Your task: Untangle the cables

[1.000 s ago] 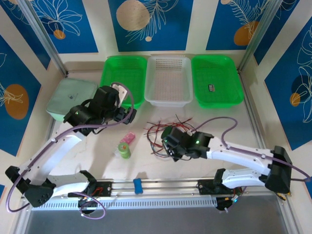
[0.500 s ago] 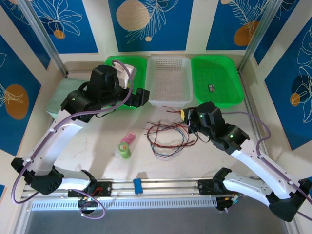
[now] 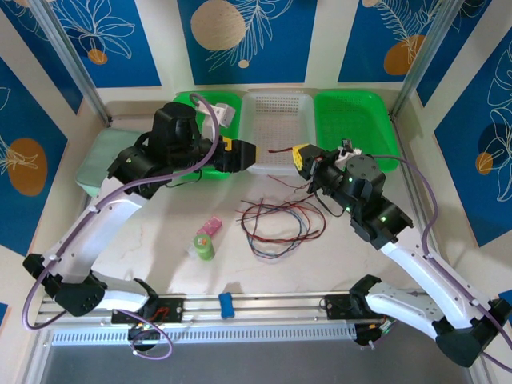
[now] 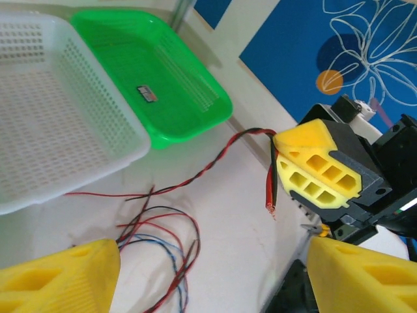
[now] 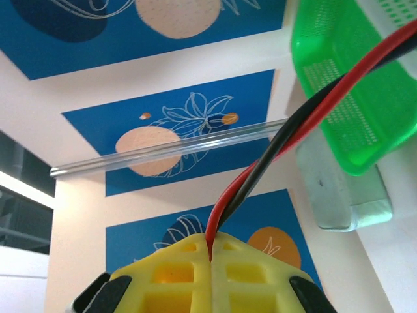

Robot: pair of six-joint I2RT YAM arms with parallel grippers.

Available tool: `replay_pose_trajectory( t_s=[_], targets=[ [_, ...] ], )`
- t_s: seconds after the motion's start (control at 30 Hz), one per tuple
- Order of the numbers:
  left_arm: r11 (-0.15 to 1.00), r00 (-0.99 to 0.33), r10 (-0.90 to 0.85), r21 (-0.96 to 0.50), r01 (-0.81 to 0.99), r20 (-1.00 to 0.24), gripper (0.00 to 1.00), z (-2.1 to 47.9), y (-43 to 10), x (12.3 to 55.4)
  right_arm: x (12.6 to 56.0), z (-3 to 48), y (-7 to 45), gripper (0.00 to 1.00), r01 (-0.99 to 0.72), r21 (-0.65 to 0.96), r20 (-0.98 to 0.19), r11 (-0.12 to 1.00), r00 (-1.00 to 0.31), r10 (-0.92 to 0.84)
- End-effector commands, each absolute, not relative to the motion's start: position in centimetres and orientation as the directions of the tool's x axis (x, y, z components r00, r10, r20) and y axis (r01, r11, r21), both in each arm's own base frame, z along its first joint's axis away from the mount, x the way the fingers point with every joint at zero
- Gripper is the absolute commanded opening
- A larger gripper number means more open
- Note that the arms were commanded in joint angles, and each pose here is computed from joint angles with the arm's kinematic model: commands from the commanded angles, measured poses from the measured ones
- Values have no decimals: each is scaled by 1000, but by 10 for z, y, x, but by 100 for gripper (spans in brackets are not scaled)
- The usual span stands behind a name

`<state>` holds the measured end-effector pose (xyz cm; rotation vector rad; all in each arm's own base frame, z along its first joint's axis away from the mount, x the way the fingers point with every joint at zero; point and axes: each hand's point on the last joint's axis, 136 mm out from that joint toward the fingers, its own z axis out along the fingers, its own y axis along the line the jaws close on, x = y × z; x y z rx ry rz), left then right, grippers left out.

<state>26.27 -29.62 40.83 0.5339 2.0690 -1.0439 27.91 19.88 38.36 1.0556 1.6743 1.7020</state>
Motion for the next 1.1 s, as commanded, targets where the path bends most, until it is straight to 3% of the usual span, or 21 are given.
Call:
replay_pose_trajectory(
  t_s=[0.0,0.17,0.43,0.63,0.8,0.9,1.0,1.07],
  targets=[
    [485,-699,21,-604,633,-715,69,411,-315,251,280,405,204,0,42,994,108,-104,-596,795],
    [432,-741,33,-659,615,-670,60,410,-325,246,280,417,207,0,-91,995,-16,-49,-607,795],
    [392,-751,26,-684,615,-660,44,417,-329,242,269,427,214,0,-338,929,-329,149,-575,749],
    [413,-760,40,-682,604,-649,35,408,-328,244,263,433,223,0,-433,881,-432,189,-575,695],
    [428,-760,44,-676,601,-648,25,405,-328,246,261,433,225,0,-445,876,-441,186,-580,685],
    [437,-754,39,-667,603,-656,25,406,-326,247,260,433,225,0,-450,872,-449,191,-583,677],
    [443,-749,33,-662,604,-662,35,408,-324,248,261,428,223,0,-433,878,-446,204,-585,677],
    [442,-752,36,-664,603,-658,37,408,-325,247,261,426,221,0,-431,879,-442,202,-582,683]
  ],
)
